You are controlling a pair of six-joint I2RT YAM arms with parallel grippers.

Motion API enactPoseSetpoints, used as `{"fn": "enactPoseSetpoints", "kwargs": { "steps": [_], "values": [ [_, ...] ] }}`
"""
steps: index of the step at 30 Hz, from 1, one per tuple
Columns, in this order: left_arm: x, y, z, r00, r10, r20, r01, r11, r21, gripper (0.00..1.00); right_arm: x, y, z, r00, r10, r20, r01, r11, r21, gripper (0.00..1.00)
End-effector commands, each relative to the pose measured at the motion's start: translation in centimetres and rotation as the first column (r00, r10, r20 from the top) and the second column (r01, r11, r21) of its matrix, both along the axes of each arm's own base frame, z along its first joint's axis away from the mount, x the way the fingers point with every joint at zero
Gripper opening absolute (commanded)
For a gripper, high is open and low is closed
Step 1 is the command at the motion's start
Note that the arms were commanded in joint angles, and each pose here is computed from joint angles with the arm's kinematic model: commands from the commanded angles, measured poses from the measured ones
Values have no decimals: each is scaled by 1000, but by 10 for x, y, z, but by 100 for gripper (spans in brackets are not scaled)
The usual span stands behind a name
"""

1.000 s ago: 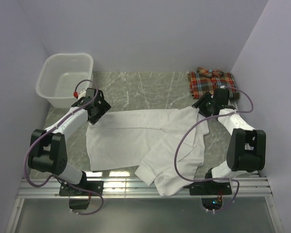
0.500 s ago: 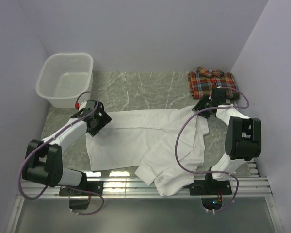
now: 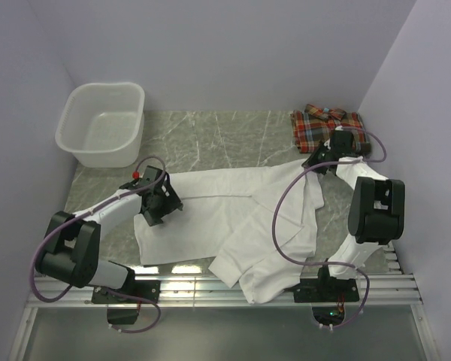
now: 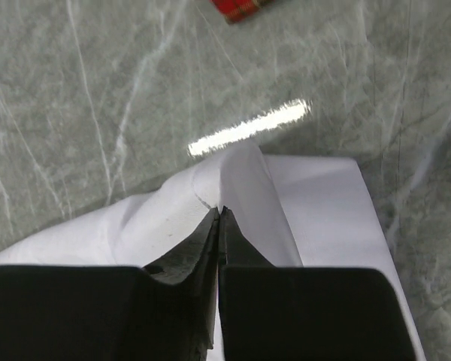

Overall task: Fold and stack the long sleeve shirts
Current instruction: Fold the shirt

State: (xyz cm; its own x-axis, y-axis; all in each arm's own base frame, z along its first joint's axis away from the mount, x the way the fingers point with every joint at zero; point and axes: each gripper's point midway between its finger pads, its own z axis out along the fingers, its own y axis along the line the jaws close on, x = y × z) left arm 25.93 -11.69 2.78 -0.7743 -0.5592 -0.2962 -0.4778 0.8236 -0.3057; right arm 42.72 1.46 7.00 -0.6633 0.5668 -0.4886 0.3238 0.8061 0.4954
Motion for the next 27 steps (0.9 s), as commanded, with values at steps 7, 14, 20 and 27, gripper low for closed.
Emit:
{"fn": "enactPoseSetpoints", "kwargs": {
  "steps": [7, 14, 20, 27],
  "values": [
    [-28, 3, -33, 982, -69, -178, 78, 996, 39, 85, 46, -12, 17, 998, 11, 64, -9, 1000, -26, 0],
    [-33, 5, -31, 981, -70, -182, 79, 996, 42, 85, 64, -17, 2, 999, 20, 26, -19, 999, -39, 4],
    [-13, 0, 2, 994, -73, -83, 75, 997, 23, 89, 71, -23, 40, 995, -16, 94, 24, 996, -81, 41],
    [39, -20, 73, 991, -60, 119, 66, 997, -43, 92, 56, 29, 94, 972, 66, 227, -71, 997, 16, 75]
  ]
}}
